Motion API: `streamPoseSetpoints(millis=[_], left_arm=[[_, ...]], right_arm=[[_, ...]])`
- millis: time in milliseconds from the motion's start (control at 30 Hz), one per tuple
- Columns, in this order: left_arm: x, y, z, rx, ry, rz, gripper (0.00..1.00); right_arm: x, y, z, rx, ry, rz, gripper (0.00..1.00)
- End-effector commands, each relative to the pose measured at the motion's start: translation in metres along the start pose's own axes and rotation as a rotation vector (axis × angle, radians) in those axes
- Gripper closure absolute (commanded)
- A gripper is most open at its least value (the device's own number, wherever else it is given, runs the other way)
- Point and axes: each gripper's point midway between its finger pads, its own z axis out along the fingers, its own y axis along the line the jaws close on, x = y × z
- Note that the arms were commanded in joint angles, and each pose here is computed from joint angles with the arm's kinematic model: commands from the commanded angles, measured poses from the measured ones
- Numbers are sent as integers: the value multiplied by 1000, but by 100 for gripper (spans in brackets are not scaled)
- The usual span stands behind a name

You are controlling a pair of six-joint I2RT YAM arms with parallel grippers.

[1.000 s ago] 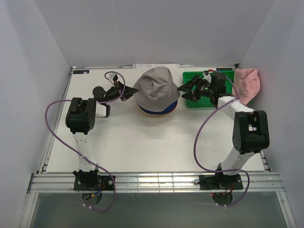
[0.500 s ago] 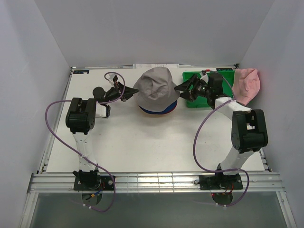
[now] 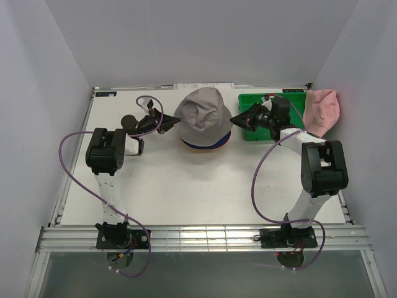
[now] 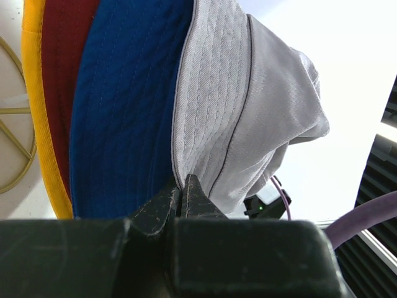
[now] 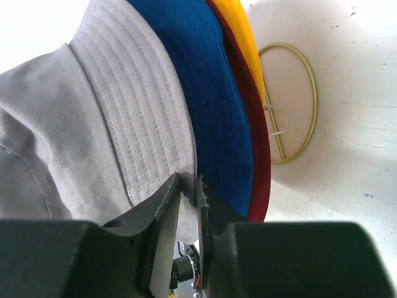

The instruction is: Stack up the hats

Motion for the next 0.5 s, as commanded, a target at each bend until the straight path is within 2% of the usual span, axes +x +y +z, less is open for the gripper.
streamPoseSetpoints(millis=[0, 67, 233, 467], left_arm=[[1, -1, -5, 20, -5, 72, 100], [1, 0, -5, 14, -7, 70, 100], [-1, 7, -8, -20, -23, 61, 100], [-8, 28, -19, -103, -73, 31, 100]], right_arm=[[-1, -3, 3, -4, -14, -15, 83], [0, -6, 4, 11, -16, -10, 92], [-5, -18, 4, 89, -26, -44, 92], [-17, -46, 2, 284, -30, -113, 92]])
